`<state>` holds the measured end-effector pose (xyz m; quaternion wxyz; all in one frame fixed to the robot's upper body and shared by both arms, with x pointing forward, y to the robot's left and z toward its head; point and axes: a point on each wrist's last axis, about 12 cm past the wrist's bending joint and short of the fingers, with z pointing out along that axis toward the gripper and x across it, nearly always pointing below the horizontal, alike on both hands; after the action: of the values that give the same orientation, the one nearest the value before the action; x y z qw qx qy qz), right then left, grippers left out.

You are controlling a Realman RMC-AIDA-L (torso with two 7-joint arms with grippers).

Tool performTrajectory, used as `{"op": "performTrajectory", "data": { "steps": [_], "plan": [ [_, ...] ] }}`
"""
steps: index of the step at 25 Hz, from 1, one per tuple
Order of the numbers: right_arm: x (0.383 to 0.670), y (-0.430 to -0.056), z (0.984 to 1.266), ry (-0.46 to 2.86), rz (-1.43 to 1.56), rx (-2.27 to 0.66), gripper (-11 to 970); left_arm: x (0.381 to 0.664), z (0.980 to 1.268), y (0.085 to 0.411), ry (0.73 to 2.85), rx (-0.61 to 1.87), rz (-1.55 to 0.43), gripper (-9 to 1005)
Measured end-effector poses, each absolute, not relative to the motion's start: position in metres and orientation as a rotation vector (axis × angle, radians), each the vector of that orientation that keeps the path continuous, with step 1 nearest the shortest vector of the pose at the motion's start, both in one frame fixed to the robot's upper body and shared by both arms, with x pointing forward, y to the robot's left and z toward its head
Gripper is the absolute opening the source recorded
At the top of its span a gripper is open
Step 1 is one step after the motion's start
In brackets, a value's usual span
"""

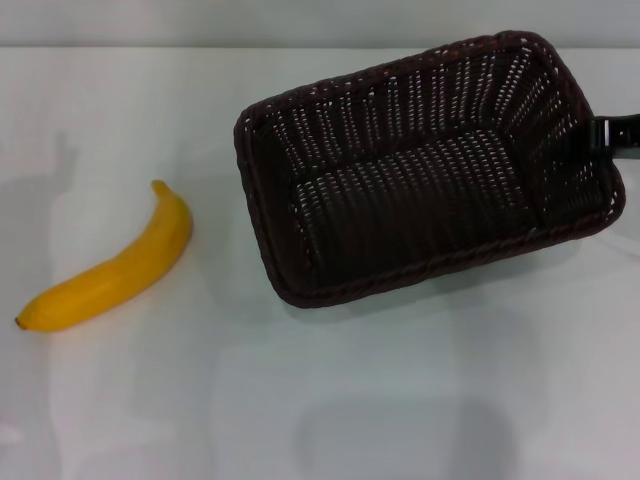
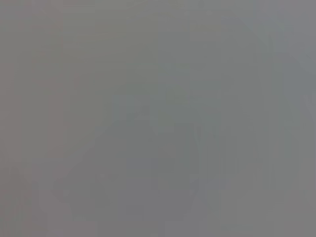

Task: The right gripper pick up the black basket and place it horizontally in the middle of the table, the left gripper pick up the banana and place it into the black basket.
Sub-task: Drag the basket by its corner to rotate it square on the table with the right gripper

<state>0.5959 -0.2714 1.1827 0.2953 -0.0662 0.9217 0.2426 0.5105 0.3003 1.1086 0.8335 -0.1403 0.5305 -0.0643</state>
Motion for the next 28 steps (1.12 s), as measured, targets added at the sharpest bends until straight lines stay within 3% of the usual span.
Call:
{"op": "performTrajectory", "data": {
  "steps": [28],
  "plan": [
    [0.5896, -0.2686, 1.1814, 2.395, 0.721, -0.175, 182, 0.5086, 1.106, 0.3019, 1.128, -0.31, -0.163, 889]
  ]
}}
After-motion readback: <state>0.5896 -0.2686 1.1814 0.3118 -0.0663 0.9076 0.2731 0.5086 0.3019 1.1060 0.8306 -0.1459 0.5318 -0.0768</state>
